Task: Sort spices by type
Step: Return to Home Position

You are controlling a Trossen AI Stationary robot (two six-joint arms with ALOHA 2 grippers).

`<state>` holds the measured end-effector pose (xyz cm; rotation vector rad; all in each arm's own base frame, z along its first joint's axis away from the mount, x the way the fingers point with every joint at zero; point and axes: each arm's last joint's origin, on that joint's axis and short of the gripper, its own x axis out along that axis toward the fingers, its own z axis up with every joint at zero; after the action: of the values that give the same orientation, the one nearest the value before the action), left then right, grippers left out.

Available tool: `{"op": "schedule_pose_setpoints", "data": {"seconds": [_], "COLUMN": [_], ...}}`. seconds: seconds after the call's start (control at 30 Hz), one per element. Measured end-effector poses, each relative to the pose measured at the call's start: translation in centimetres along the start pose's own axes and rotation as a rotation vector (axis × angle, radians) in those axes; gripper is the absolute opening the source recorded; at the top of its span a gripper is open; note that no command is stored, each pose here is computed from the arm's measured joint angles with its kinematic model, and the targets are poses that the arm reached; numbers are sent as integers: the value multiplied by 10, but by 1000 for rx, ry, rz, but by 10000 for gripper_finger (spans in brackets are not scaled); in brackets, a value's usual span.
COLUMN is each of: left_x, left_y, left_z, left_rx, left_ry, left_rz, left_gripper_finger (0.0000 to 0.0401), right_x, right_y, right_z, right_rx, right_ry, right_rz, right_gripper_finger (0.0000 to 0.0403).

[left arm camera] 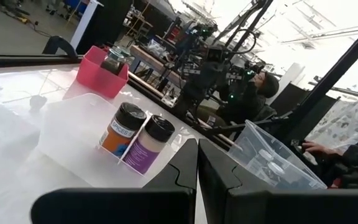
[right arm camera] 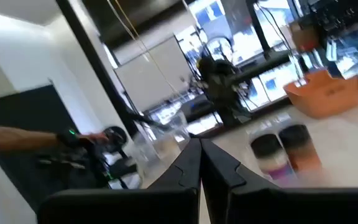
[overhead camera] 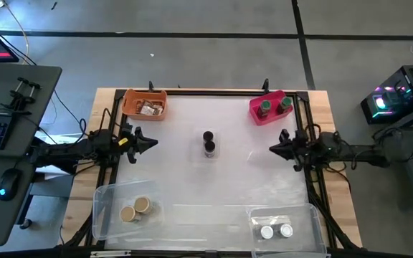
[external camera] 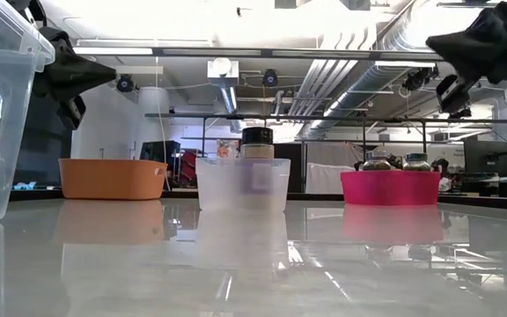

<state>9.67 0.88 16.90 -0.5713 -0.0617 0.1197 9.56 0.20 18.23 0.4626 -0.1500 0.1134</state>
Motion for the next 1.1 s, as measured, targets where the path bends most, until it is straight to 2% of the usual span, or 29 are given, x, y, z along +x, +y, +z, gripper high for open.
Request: {"op": "schedule_pose_setpoints", "data": {"seconds": [0.23, 1.0, 1.1], "left_x": [0, 0, 0], "left_y": [0, 0, -1], "left_z": [0, 0, -1], "left_rx": [-1, 0, 106], "left_ry": [-2, 4, 6], "left_rz": [-3, -5, -9], "left_gripper_finger": [1, 1, 1], "right_x": [0, 0, 0], "right_y": [1, -4, -4], "right_z": [-2, -14, -14], "right_rx": [5, 15, 15], "right_ry": [25, 150, 150], "right_rz": [14, -44, -44], "right_gripper_finger": [1, 1, 1]}}
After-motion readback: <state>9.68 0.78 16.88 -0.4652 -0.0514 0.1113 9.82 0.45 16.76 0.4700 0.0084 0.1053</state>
